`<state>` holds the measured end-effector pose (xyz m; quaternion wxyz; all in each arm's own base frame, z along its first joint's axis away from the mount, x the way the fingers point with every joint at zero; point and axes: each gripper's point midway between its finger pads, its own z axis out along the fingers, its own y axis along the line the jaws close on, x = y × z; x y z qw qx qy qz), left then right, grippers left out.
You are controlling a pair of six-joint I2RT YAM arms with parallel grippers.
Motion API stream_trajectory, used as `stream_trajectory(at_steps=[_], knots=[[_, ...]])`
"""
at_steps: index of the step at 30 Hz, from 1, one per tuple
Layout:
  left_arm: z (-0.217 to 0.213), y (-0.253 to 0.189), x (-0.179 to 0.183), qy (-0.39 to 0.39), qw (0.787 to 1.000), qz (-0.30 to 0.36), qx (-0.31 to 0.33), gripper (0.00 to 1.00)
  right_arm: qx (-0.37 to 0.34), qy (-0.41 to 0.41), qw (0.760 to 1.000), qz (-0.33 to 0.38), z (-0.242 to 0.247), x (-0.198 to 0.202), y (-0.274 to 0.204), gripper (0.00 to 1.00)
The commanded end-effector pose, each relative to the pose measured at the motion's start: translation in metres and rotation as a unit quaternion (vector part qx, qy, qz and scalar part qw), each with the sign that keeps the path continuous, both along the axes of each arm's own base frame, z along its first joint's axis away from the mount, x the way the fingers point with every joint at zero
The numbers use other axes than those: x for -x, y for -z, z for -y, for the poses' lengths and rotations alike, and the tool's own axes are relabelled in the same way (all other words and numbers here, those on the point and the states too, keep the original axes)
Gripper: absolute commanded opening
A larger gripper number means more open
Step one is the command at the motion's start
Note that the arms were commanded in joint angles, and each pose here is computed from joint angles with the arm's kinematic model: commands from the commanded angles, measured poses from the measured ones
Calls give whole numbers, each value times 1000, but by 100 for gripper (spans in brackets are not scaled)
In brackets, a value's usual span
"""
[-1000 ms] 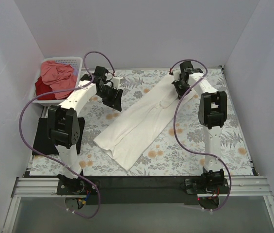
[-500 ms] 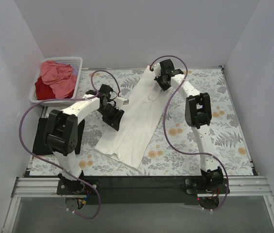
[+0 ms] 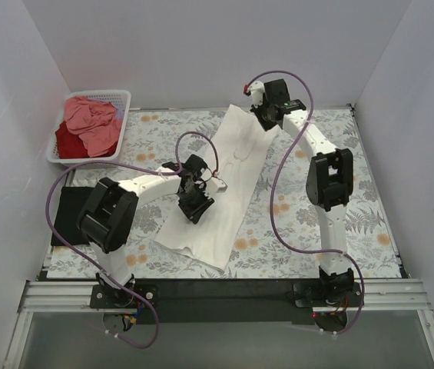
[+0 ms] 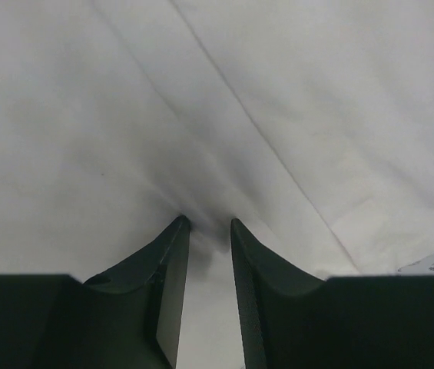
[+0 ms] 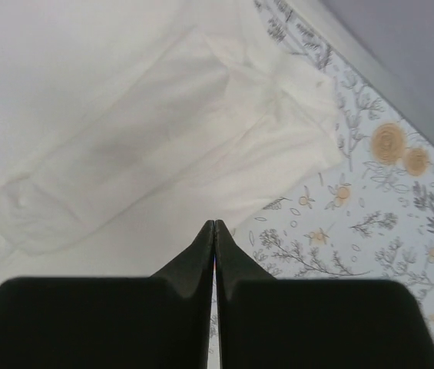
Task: Fold and stack the t-shirts
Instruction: Fold the tshirt
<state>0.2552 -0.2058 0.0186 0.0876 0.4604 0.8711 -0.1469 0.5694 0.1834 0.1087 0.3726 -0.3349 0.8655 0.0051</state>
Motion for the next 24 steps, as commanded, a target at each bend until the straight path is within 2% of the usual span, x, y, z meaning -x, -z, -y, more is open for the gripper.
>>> stream_trajectory(at_steps=[1,5,8,10,13,16,18,22,24], knots=[[18,10,56,42,997,-63,-1,27,-33,-3,996,80,1,0,-83,4],[52,2,95,72,993,-93,19,26,-27,0,997,74,13,14,-89,5],[78,-7,115,71,989,-125,44,26,-33,-8,998,48,16,26,-76,5],[90,-15,120,53,987,-141,63,26,-44,-18,999,16,15,36,-60,5],[105,-38,107,46,985,-130,105,26,-66,-32,997,-35,5,52,-37,4],[119,-90,80,35,973,-115,198,26,-91,-35,992,-79,-3,68,-24,4],[117,-124,38,-10,964,-75,256,27,-105,-32,989,-103,-5,79,-16,4],[107,-144,-44,-90,955,-10,282,29,-157,-43,976,-147,-19,105,-20,4],[102,-123,-79,-133,955,-14,265,29,-172,-44,969,-172,-23,116,-14,4]])
